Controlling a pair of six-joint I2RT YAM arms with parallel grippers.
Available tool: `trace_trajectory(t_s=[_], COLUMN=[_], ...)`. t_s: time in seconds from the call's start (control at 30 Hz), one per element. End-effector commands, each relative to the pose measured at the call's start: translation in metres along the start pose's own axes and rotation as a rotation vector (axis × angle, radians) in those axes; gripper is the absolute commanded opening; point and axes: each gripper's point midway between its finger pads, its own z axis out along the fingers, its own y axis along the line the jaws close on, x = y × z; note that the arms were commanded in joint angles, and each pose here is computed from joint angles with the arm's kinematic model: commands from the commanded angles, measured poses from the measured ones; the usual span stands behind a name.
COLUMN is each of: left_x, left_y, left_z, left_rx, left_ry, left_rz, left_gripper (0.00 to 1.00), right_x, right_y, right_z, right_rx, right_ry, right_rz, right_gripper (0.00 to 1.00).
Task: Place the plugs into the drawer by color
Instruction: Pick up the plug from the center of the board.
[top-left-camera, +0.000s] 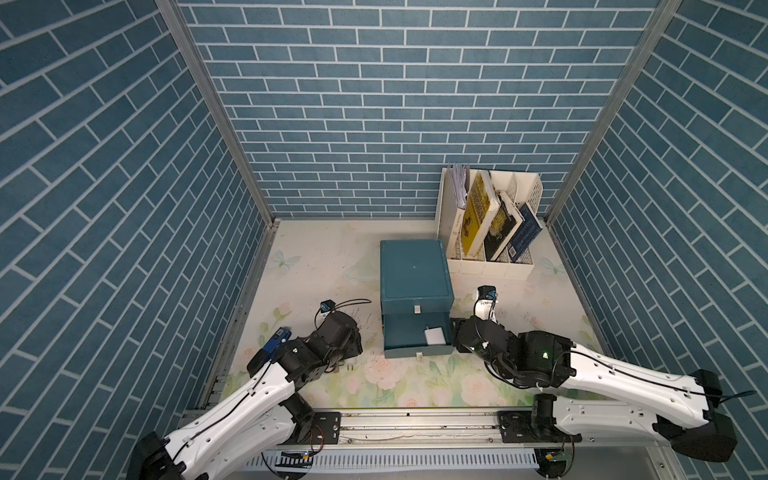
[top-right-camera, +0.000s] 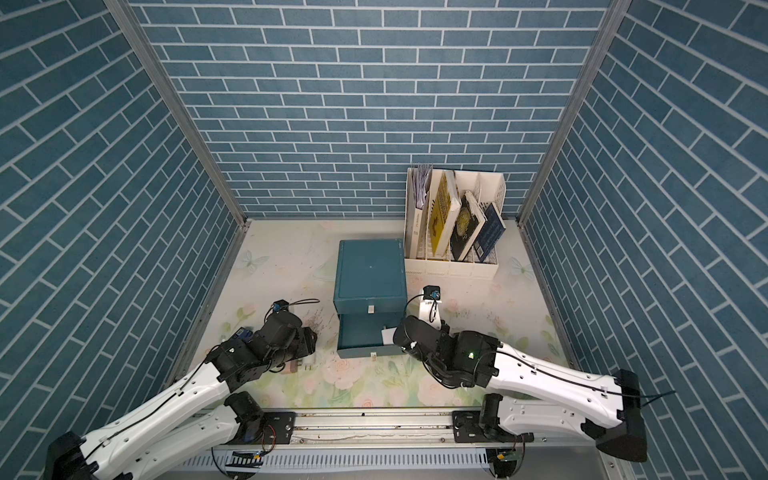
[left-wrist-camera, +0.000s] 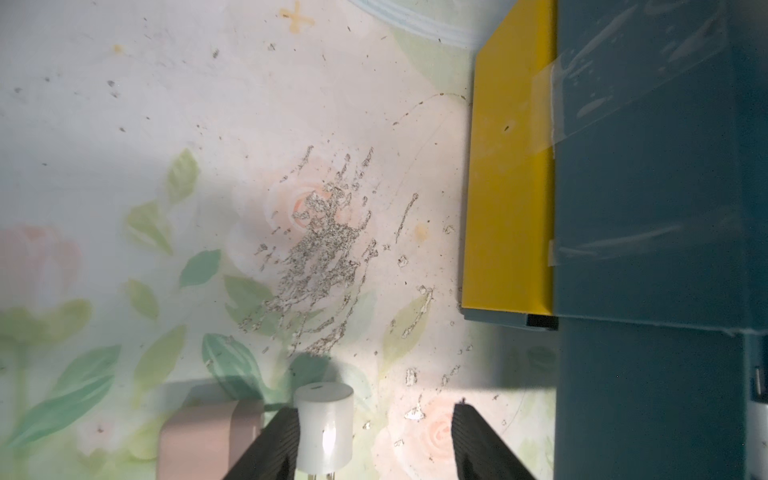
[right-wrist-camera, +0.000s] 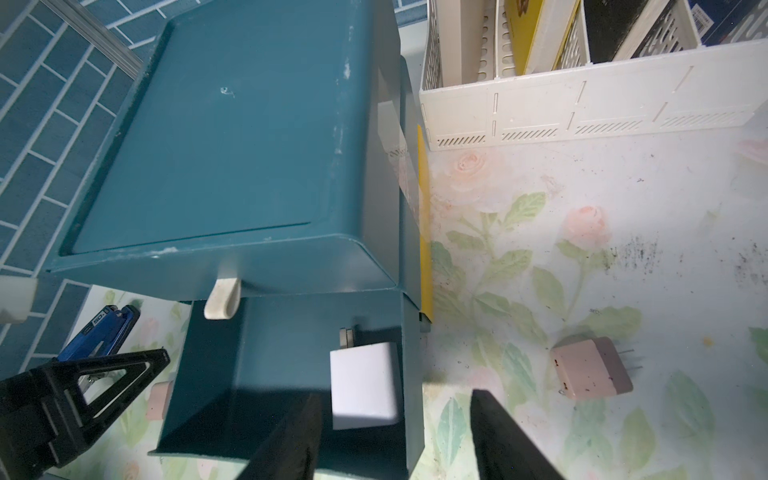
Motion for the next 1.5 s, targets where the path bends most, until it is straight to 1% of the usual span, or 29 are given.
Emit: trace_trajectory(t_s=[0.0,0.1,0.17,0.27,0.47,0.73,0.77,0.93,0.97,1.07,1.13,1.2,1.23,1.33,1.4,1.47], left_x=[0.021,0.032,0.034,0.037,0.039,0.047,0.049,0.056,0.057,0.057,0.045,0.02,0.006,-0.047,-0.08,-0.103], left_y=[0.005,0.018,0.025,0.027,0.026,0.031,0.033,0.039,0.039,0.039,0.034,0.02,0.012,-0.021,-0.045,-0.064], left_z=[0.017,0.027,0.029,0.032,0.04,0.051,0.053,0.058,0.059,0.058,0.05,0.032,0.02,-0.029,-0.065,-0.093], left_rx=[0.017,-0.016,-0.038,-0.044,-0.054,-0.095,-0.101,-0.141,-0.144,-0.152,-0.153,-0.127,-0.107,-0.008,0.084,0.161], left_ry=[0.055,0.072,0.067,0.068,0.078,0.104,0.108,0.121,0.124,0.13,0.095,0.022,-0.018,-0.181,-0.286,-0.362], left_rz=[-0.046,-0.061,-0.062,-0.062,-0.053,-0.023,-0.02,-0.008,-0.005,-0.004,-0.008,-0.015,-0.021,-0.034,-0.019,0.011], left_gripper=[0.64,0.64,0.64,0.64,0.6,0.5,0.47,0.46,0.43,0.22,0.09,0.01,0.0,0.0,0.0,0.0], right_x=[0.0,0.0,0.0,0.001,0.003,0.004,0.005,0.006,0.006,0.007,0.006,0.006,0.005,0.001,-0.004,-0.009], right_y=[-0.013,-0.017,-0.019,-0.021,-0.019,-0.02,-0.021,-0.02,-0.021,-0.021,-0.021,-0.025,-0.026,-0.028,-0.026,-0.025], right_z=[-0.002,-0.004,-0.005,-0.006,-0.004,-0.003,-0.003,-0.002,-0.001,-0.001,-0.001,-0.002,-0.002,-0.004,-0.003,-0.001], right_rx=[0.028,0.029,0.031,0.033,0.02,0.024,0.026,0.011,0.016,0.012,0.008,0.013,0.012,0.001,-0.019,-0.028], right_ry=[-0.014,-0.014,-0.014,-0.014,-0.013,-0.01,-0.011,-0.015,-0.016,-0.018,-0.023,-0.032,-0.038,-0.063,-0.085,-0.104], right_rz=[0.023,0.025,0.027,0.029,0.035,0.029,0.032,0.041,0.039,0.044,0.045,0.045,0.048,0.057,0.057,0.057], right_gripper=[0.61,0.6,0.6,0.59,0.58,0.56,0.56,0.56,0.55,0.56,0.55,0.55,0.56,0.56,0.57,0.57])
